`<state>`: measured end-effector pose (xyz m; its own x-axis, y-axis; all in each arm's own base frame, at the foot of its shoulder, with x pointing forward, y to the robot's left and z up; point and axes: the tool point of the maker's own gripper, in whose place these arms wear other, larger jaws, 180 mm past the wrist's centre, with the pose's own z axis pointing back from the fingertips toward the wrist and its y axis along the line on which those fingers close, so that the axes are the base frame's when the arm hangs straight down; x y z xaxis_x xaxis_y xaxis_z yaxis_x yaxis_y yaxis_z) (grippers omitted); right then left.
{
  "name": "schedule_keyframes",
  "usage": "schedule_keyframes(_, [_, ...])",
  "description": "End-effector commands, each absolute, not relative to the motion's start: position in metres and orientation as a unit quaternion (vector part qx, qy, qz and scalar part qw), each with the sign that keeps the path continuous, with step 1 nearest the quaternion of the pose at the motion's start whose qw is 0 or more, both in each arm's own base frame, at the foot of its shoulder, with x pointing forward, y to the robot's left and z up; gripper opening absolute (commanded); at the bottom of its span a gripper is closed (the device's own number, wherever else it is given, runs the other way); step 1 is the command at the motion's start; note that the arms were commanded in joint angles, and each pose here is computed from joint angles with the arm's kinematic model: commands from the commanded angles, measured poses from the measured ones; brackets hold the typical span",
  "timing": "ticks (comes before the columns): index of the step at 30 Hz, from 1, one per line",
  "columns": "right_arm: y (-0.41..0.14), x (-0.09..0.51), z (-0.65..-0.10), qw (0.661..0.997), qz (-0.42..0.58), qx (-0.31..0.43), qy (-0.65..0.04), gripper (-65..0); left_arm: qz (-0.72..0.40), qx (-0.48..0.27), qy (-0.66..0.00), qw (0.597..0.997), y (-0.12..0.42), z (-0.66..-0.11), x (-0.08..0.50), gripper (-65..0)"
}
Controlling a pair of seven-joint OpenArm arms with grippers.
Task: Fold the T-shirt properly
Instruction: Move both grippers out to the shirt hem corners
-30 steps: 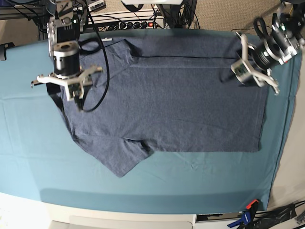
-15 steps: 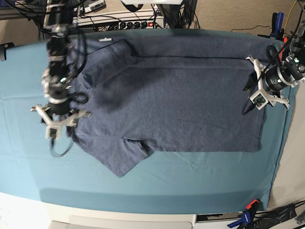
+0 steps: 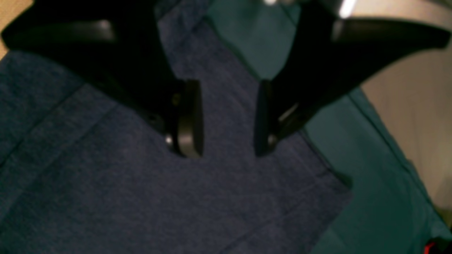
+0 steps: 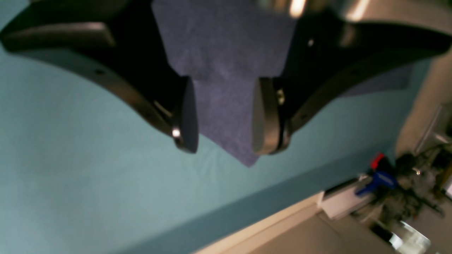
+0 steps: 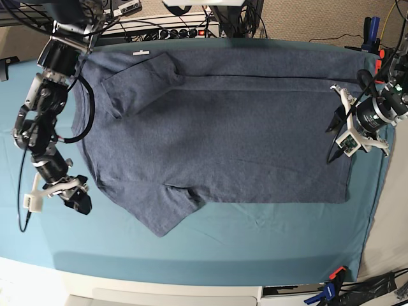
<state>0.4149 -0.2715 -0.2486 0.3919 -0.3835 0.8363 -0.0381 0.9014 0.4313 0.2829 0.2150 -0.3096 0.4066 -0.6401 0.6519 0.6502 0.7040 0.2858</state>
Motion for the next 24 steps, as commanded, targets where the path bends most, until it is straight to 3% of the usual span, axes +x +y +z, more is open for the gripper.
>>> schedule_keyframes(1, [-0.282,0.422,-0.228,0.792,-0.113,0.202,-0.565,-38.4,-0.383,0.005,-0.401,0.832,0.222,-0.300,0.292,-41.1])
schedule_keyframes(6, [-0.325,0.423,-0.240,0.796,-0.168,0.133,-0.566,-38.4,-0.326,0.000,-0.393,0.860,0.245,-0.317,0.302,-41.1])
schedule_keyframes(12, [-0.349,0.418,-0.242,0.816,-0.143,0.024,-0.559,-38.4,-0.245,-0.070,-0.407,0.877,0.237,-0.328,0.323,-41.2])
schedule_keyframes(24, [-0.344,0.424,-0.242,0.837,-0.074,-0.050,-0.540,-38.4,-0.140,-0.095,-0.449,0.877,0.249,-0.323,0.391,-41.2])
